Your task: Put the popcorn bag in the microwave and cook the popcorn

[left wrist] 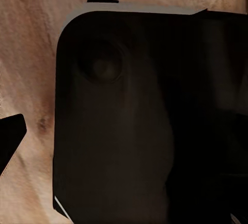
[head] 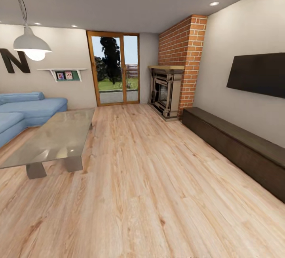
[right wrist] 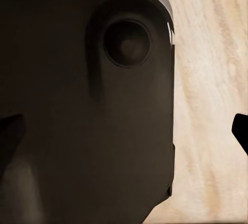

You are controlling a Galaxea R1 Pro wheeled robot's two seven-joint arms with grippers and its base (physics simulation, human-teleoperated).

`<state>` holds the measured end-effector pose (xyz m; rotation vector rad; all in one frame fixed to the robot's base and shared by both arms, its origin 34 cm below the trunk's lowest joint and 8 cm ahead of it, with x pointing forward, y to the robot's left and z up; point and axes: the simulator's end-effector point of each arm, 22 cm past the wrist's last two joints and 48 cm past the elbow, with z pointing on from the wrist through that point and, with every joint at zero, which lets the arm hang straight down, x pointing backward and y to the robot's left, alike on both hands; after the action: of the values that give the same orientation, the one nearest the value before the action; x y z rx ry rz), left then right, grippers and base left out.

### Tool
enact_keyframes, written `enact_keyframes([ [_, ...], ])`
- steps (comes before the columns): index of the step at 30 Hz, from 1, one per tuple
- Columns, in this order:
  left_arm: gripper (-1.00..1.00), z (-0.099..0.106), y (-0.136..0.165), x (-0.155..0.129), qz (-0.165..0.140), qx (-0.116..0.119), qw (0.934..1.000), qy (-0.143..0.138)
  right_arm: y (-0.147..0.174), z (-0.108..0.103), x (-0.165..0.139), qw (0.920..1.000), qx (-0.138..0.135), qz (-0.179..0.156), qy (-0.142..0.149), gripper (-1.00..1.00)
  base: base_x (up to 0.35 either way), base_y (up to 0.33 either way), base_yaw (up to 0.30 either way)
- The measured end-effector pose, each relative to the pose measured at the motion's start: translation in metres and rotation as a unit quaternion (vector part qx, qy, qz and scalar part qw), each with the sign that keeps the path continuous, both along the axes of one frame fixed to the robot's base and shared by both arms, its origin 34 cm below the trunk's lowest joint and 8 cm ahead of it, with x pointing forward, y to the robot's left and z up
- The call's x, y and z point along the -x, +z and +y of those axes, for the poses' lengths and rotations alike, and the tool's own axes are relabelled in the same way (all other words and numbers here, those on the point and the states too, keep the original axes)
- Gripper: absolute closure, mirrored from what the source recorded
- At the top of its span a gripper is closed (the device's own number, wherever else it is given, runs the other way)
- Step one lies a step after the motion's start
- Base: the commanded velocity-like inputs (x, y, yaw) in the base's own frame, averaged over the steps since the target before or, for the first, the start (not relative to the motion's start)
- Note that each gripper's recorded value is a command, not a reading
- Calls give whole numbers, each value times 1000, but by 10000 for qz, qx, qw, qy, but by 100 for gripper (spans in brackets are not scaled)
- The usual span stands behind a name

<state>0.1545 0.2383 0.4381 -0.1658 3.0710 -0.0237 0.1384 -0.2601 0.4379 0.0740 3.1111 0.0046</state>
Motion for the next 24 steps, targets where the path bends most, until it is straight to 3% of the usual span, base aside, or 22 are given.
enact_keyframes([
  [24,-100,0,0,0,2,-2,10000,0,0,1,0,10000,-57,-3,3,-100,0,0,-293],
])
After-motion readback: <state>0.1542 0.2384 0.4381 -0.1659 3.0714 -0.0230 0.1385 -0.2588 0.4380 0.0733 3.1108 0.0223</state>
